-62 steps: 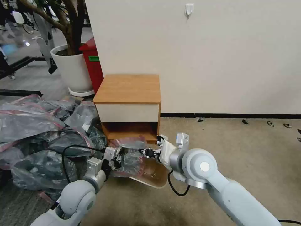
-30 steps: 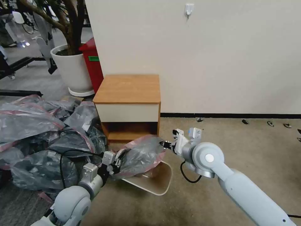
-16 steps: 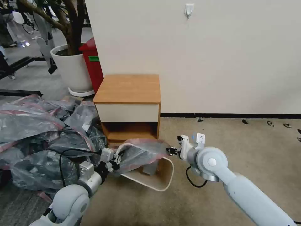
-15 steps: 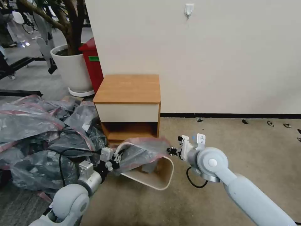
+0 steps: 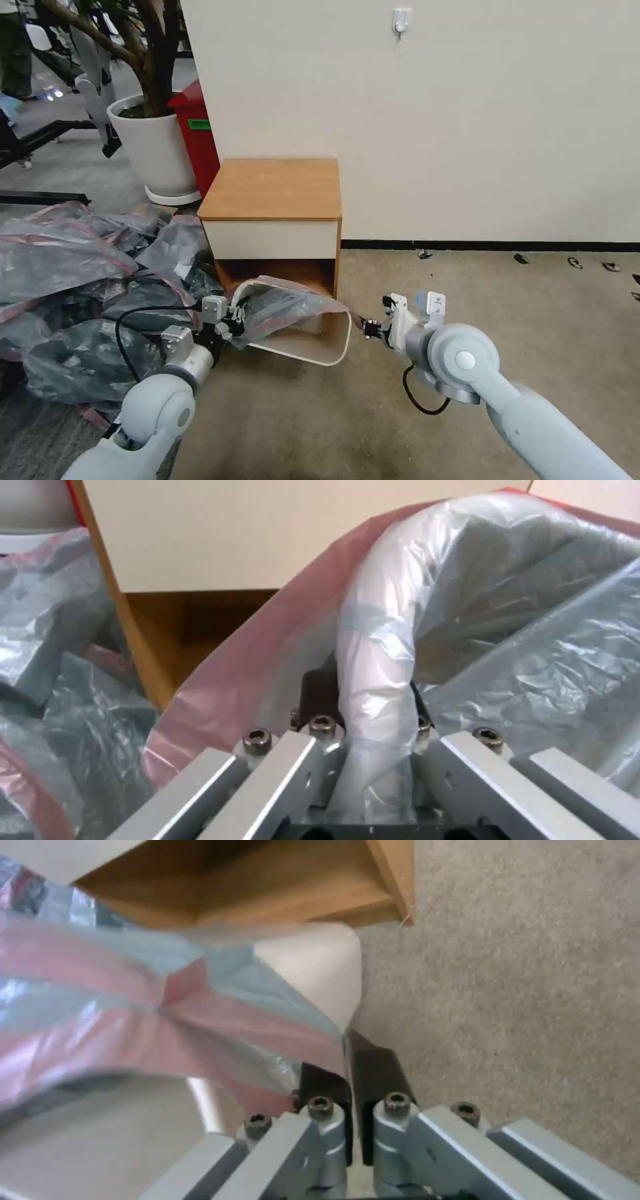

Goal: Pick up the garbage bag from the table and place it over the trash can.

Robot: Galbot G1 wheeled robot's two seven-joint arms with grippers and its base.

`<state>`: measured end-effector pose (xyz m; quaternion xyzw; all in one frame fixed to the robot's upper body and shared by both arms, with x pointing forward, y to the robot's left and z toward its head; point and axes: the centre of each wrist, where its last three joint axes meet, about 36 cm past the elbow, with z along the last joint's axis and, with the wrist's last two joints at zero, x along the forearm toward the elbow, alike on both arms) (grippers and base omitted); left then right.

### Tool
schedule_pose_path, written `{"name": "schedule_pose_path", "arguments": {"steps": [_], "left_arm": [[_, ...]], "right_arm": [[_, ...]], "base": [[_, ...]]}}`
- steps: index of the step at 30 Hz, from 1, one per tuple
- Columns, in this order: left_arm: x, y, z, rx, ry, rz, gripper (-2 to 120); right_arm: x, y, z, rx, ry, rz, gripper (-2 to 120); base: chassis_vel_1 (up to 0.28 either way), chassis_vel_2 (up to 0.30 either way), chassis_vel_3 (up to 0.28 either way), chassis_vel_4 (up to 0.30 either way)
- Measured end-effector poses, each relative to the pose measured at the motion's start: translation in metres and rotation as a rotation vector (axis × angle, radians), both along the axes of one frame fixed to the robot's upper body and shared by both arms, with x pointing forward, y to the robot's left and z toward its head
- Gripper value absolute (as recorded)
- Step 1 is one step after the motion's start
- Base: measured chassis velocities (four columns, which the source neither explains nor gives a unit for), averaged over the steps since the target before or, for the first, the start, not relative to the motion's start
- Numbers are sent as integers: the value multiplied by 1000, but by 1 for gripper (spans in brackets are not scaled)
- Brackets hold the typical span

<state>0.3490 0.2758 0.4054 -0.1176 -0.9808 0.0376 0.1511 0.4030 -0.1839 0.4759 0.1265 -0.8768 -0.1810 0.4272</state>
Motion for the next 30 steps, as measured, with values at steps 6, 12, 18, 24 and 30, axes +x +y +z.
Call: {"name": "schedule_pose_path", "arguments": {"steps": [6, 12, 18, 24, 30], "left_arm": [[1, 1, -3, 4, 5, 4, 3], [5, 2, -4, 11, 3, 5, 3], [3, 2, -3, -2, 8, -19, 3], [3, 0, -3, -24, 12, -17, 3], [5, -7, 3, -90, 36, 12, 3]], "right_arm": [[2, -6, -1, -20, -6, -2, 5], [0, -9, -11, -65, -23, -5, 2], [8, -14, -19, -109, -50, -21, 5], [1, -9, -23, -122, -52, -8, 6], [-3, -5, -31, -146, -56, 2, 6]], "base": [[0, 0, 0, 0], [0, 0, 0, 0], [0, 0, 0, 0], [0, 0, 0, 0], [0, 0, 0, 0]]}}
